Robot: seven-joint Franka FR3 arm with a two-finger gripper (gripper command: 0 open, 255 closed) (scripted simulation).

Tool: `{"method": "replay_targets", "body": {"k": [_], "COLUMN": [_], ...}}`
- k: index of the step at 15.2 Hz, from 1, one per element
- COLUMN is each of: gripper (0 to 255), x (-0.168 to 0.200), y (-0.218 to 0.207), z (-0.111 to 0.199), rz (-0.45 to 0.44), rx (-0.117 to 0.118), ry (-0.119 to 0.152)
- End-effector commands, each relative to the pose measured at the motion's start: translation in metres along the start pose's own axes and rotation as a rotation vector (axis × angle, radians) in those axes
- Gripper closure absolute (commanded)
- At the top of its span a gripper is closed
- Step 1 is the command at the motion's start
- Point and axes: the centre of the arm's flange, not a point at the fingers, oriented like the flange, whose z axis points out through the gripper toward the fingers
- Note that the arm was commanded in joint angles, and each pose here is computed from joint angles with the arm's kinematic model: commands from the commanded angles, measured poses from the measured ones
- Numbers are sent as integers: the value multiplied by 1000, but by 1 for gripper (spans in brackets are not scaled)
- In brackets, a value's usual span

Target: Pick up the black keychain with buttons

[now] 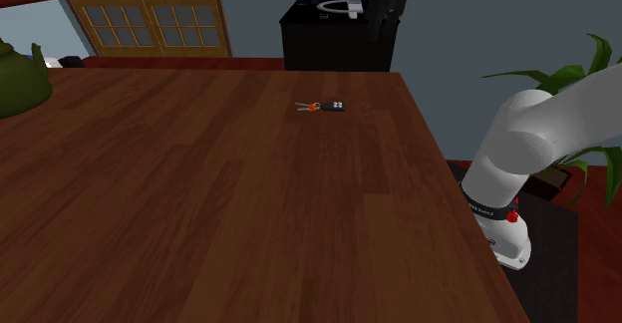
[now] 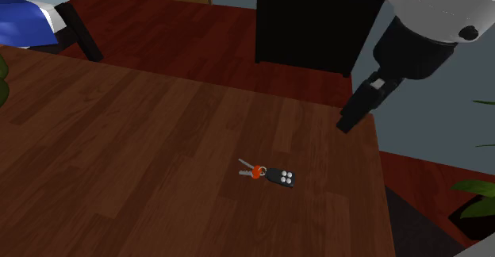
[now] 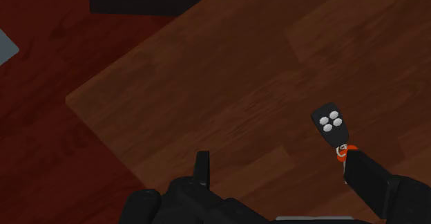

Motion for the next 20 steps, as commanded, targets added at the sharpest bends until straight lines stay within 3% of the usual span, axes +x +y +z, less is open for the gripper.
{"method": "replay_targets", "body": {"k": [1, 14, 20], "gripper": [0, 0, 0], "x": [0, 76, 76], "y": [0, -133, -137], "z": [0, 113, 144], "rz": [0, -320, -333], "rx": [0, -74, -77], "ry": [0, -151, -157]}}
